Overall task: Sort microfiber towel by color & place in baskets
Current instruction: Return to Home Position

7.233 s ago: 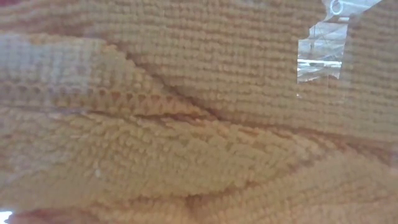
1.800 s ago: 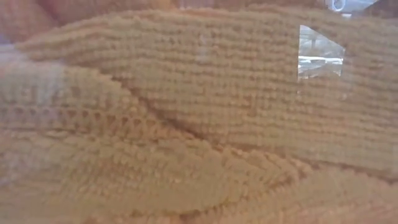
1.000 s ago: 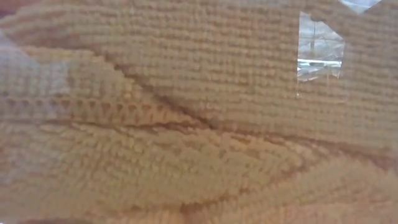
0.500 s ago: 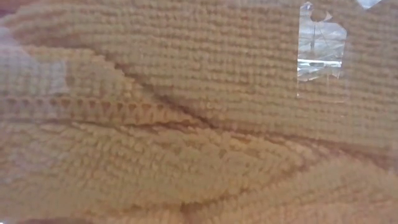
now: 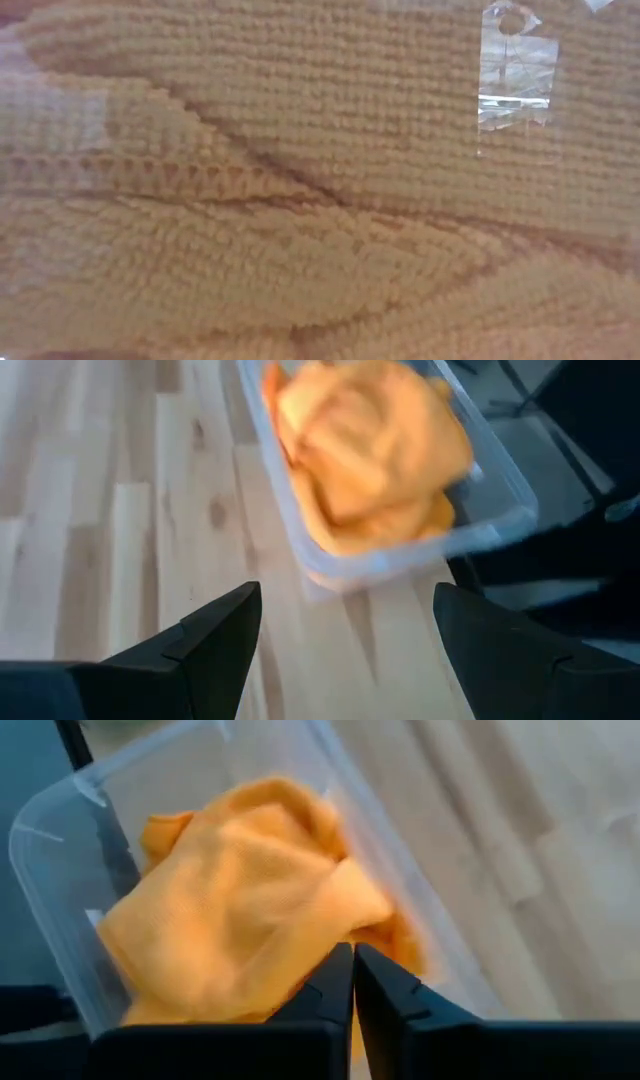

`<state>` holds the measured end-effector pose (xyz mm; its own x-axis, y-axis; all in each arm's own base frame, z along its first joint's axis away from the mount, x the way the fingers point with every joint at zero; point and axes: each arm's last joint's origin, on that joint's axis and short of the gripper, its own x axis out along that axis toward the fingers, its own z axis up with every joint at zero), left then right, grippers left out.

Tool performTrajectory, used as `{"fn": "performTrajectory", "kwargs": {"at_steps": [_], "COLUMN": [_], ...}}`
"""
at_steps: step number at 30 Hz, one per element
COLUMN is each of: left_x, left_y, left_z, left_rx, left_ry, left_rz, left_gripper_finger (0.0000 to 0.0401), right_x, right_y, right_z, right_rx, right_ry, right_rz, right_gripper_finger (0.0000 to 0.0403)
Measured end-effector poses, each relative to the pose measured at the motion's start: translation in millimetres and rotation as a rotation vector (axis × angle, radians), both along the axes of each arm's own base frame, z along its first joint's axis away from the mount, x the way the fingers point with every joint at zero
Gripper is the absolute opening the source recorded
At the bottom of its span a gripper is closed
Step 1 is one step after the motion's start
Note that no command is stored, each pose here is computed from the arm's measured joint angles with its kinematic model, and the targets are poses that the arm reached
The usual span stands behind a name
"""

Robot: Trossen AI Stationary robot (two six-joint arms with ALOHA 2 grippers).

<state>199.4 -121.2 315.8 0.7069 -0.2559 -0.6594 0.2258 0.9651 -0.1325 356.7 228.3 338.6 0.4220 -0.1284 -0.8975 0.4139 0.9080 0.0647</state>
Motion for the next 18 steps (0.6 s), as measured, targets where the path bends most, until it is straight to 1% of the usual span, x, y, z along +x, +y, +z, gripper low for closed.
{"fn": "performTrajectory", "kwargs": {"at_steps": [2,4,7,9,11,13,16,18], "left_x": [7.1,13.9,20.3,21.2,20.9,17.3,9.5,2.1], "left_y": [8.7,18.2,34.2,46.1,58.6,70.9,86.7,95.6], "left_z": [-1.1,-2.1,-3.3,-4.6,-7.1,-9.3,-11.1,-17.2], "left_rx": [-0.006,-0.014,-0.040,-0.044,-0.043,-0.044,-0.051,-0.016], "left_ry": [-0.030,-0.075,-0.151,-0.200,-0.256,-0.316,-0.418,-0.440], "left_rz": [0.016,0.028,0.052,0.093,0.141,0.184,0.257,0.309], "left_gripper_finger": [0.0284,0.0284,0.0284,0.0284,0.0284,0.0284,0.0284,0.0284], "right_x": [-5.1,-10.2,-24.1,-29.8,-37.3,-46.0,-68.0,-88.2], "right_y": [-5.0,-10.6,-18.7,-22.8,-28.2,-36.2,-52.9,-66.7], "right_z": [9.1,18.2,30.6,37.8,40.9,41.4,40.2,39.2], "right_rx": [-0.058,-0.143,-0.262,-0.296,-0.342,-0.363,-0.385,-0.385], "right_ry": [-0.021,-0.050,-0.047,-0.064,-0.048,-0.023,-0.004,-0.036], "right_rz": [0.041,0.079,0.106,0.142,0.192,0.212,0.221,0.208], "right_gripper_finger": [0.0012,0.0015,0.0004,0.0004,0.0003,0.0001,0.0001,0.0001]}}
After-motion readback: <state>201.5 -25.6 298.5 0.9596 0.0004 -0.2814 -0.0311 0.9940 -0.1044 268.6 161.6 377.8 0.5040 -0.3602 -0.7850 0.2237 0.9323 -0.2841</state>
